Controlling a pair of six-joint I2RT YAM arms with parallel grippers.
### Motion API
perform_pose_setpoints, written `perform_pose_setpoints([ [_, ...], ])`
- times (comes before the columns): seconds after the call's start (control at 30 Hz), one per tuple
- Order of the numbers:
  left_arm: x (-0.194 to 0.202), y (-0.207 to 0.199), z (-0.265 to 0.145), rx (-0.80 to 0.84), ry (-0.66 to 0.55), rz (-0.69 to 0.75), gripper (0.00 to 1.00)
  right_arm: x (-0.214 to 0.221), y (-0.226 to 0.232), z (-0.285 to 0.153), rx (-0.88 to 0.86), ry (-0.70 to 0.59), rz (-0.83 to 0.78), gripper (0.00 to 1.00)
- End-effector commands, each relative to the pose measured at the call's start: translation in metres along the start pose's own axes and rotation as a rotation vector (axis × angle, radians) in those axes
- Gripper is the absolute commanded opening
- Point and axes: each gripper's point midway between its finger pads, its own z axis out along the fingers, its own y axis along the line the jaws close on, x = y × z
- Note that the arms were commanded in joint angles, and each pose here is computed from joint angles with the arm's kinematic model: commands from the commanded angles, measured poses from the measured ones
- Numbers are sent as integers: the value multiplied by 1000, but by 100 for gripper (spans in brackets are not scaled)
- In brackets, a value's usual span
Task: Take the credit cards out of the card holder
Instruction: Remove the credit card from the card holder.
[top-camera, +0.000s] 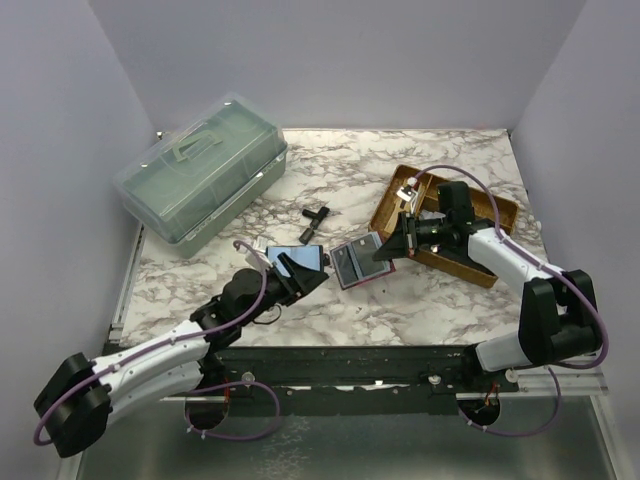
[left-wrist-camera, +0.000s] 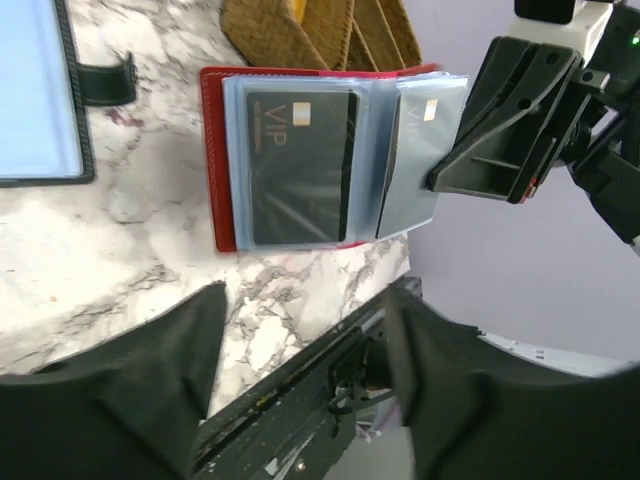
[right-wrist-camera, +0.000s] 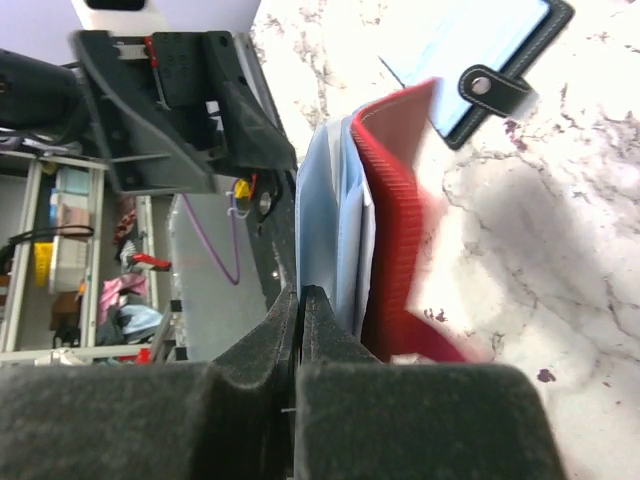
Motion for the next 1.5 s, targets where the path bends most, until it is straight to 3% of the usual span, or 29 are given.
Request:
perform_pose_setpoints([
  [0.0, -30, -3, -18, -66, -121, 22, 80, 4, -15, 0, 51, 1, -20, 0],
  [0.13, -39, -10, -32, -31, -167, -28, 98, 4, -20, 3, 44, 10, -2, 0],
  [0.33, -26, -30, -20, 149, -116, -142, 98, 9, -22, 4, 20, 24, 13, 0],
  [0.63, -7, -47, 19, 198, 6, 23, 96, 20, -19, 5, -27, 30, 9, 0],
  [1.47, -14, -24, 37, 182, -74, -62, 96, 26, -2, 5, -176, 46, -8, 0],
])
